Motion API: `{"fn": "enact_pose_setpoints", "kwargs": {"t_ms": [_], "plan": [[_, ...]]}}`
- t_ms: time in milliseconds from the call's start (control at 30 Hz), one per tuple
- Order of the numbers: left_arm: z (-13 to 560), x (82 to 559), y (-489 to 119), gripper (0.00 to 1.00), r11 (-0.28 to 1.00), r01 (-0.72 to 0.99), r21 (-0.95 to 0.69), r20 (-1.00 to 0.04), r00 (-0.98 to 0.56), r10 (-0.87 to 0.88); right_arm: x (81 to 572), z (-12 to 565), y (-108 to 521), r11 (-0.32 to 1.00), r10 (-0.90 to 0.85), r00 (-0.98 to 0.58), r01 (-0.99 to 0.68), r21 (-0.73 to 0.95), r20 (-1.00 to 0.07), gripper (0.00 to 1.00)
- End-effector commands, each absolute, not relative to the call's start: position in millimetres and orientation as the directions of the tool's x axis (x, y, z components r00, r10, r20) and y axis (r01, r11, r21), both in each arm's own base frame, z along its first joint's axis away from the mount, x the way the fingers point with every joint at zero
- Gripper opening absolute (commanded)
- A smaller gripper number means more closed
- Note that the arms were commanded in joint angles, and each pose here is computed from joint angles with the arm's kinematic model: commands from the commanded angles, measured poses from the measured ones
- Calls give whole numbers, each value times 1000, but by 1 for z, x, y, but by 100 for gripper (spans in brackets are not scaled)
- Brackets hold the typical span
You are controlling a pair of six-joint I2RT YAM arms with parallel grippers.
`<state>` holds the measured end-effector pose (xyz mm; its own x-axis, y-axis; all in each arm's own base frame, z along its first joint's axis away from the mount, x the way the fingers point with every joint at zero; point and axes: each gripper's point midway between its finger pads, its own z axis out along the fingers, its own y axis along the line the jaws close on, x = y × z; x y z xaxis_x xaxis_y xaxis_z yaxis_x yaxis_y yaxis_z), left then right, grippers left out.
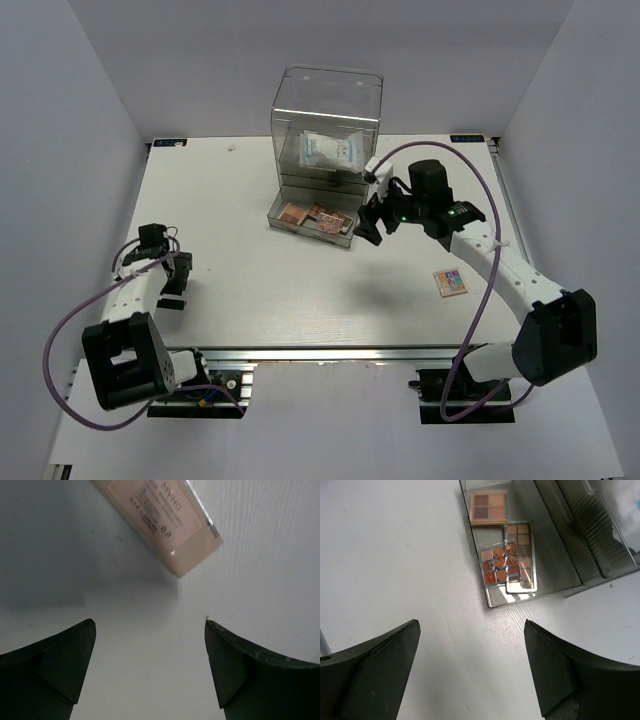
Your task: Organize the makeup
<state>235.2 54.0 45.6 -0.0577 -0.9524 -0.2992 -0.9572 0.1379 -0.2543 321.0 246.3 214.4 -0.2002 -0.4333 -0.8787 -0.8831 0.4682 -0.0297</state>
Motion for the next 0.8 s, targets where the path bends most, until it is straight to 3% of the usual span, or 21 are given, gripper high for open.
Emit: {"fn": "enact_pose_setpoints", "kwargs": {"t_ms": [0,167,400,533,767], "plan": [[65,270,74,98,37,-940,-340,-304,73,-950,318,228,237,478,-384,-173,-878,-35,-907,89],[63,285,95,98,-82,-938,-337,-284,184,-941,309,221,218,510,-372,-193,-860,-26,-908,89],[20,264,102,93,-273,-950,-151,-206,300,-931,314,225,192,560,-362,-212,-828,-30,-908,89],[10,264,110,91,-370,-914,-168,-183,398,-899,317,227,184,574,-364,-218,-818,-34,-905,89],[-3,273,124,92,-421,-897,-135,-180,440,-880,315,227,176,586,-370,-229,-809,-35,-900,89]]}}
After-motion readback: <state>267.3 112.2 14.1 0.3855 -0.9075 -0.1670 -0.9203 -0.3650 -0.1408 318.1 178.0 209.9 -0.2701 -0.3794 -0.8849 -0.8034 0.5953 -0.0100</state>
